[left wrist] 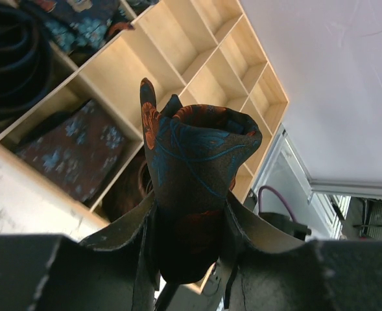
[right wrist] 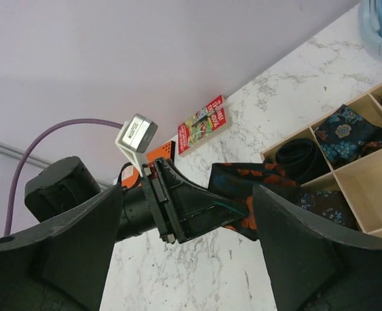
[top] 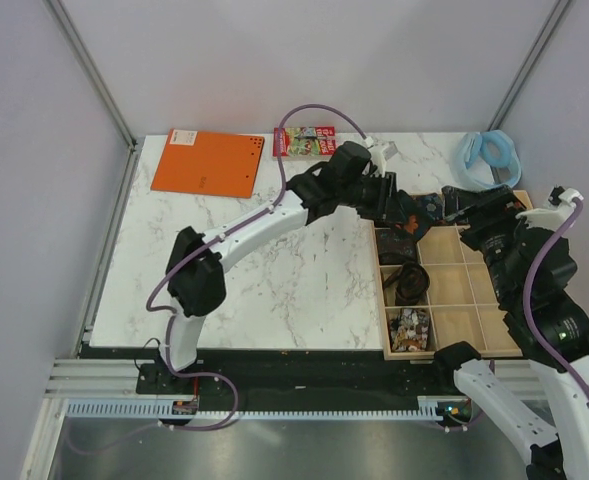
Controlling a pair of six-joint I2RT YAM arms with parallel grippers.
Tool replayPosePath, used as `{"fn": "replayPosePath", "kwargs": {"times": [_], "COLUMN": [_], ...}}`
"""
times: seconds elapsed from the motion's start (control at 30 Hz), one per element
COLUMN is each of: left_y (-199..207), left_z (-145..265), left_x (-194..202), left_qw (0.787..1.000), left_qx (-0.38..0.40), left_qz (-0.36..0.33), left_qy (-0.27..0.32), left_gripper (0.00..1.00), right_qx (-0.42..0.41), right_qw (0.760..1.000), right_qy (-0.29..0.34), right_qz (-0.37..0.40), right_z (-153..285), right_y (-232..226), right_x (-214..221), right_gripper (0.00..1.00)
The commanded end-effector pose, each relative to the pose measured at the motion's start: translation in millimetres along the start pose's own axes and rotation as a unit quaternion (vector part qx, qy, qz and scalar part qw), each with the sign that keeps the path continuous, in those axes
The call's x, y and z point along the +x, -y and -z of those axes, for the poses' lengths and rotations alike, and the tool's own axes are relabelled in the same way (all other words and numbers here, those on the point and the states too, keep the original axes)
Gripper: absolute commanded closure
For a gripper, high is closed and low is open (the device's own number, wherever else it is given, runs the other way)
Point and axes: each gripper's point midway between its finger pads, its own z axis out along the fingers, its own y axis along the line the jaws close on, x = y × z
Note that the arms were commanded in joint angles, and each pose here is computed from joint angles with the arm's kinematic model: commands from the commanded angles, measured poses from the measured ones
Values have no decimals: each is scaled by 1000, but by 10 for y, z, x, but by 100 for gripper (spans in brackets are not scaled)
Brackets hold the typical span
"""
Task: Roll the ties
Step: Place the tie in the storage box.
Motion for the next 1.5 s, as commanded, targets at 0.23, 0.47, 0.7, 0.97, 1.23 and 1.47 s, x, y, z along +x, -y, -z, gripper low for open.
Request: {"fn": "replayPosePath", "kwargs": {"times": [0.23,0.47,0.7,0.97,1.23,1.47], "left_y": [312,220,99,-59,-295,-398], "left_z": [-731,-1049,-1330,-1599,-1784,-1943], "left_x": [-108,-97,-68,-6,95,268], "left_qw": [998,997,997,994,993,994], "left_qx": [47,43,29,13,-32,-37], "left_qz": [26,46,50,65,51,54], "left_qy": [13,36,58,82,99,85], "left_gripper": [98,98,98,98,98,98], "right_qx": [26,25,24,24,26,28], "right_qw": [999,999,999,999,998,998], "right_qy": [2,-10,-22,-35,-41,-47], "right_qz": [20,21,20,21,28,30], "right_z": [-10,-7,-21,-39,-68,-96], "right_y": [112,155,175,212,231,262], "right_x": [3,91,166,261,307,361], "right_gripper": [11,11,11,11,11,11]}}
